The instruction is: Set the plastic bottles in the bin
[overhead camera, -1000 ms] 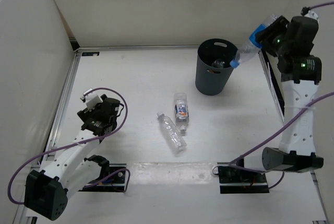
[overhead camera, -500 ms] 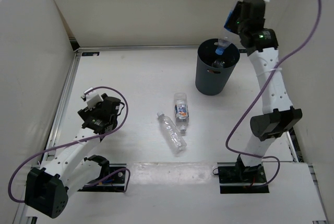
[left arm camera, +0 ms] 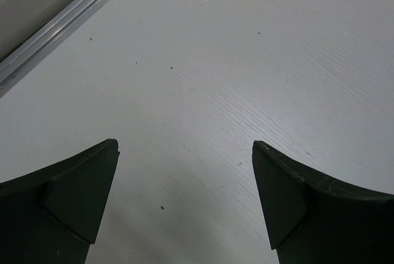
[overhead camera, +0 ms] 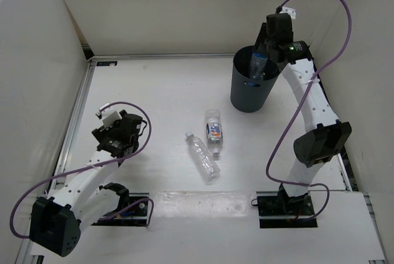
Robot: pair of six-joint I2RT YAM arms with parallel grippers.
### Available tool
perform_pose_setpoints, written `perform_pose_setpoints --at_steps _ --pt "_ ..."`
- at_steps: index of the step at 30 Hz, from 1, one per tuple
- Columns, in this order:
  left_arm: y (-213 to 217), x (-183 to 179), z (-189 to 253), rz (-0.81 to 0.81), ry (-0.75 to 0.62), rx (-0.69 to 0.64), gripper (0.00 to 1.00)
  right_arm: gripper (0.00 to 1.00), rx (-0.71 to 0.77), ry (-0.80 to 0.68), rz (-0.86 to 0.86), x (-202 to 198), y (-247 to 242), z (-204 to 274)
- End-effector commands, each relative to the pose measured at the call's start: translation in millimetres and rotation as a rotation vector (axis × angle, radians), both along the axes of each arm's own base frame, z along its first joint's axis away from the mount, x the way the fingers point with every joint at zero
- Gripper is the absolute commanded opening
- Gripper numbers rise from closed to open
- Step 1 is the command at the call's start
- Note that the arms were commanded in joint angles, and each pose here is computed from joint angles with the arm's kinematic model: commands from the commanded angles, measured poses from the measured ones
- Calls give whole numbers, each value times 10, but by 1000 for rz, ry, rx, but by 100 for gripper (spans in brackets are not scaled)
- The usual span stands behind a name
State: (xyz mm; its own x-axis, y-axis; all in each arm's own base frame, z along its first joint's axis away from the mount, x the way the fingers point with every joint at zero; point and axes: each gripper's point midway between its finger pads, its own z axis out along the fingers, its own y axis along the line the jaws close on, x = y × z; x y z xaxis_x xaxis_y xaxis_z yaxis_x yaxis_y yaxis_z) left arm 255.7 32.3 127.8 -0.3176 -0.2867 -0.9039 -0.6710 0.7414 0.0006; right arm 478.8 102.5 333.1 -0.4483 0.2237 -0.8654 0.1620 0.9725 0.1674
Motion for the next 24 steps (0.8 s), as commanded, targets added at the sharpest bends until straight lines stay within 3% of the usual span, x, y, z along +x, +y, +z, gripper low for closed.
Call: perform_pose_setpoints --at_steps 1,4,5,7,12,18,20,21,23,24 --pt "15 69 146 19 -41 -13 100 51 43 75 49 -192 94 -132" --pt "35 73 141 27 -35 -18 100 64 25 103 40 -265 53 -211" --pt "38 69 139 30 -39 -23 100 76 22 109 33 -269 9 -210" --pt "48 58 127 34 -34 -25 100 88 25 159 29 -279 -74 -319" --pt "113 74 76 54 3 -61 100 89 58 162 -13 -578 -333 48" --pt "110 84 67 54 171 -134 100 89 115 81 -16 -1210 -611 454" --pt "-59 185 166 9 166 -216 100 89 138 112 46 -1320 -529 274" --pt "-135 202 170 -16 173 -242 100 89 153 42 72 -1554 -514 483" --pt "-525 267 231 -180 168 -335 100 89 185 10 122 -1780 -430 471" --pt "-704 393 345 -248 103 -371 100 89 192 4 139 -1832 -401 469"
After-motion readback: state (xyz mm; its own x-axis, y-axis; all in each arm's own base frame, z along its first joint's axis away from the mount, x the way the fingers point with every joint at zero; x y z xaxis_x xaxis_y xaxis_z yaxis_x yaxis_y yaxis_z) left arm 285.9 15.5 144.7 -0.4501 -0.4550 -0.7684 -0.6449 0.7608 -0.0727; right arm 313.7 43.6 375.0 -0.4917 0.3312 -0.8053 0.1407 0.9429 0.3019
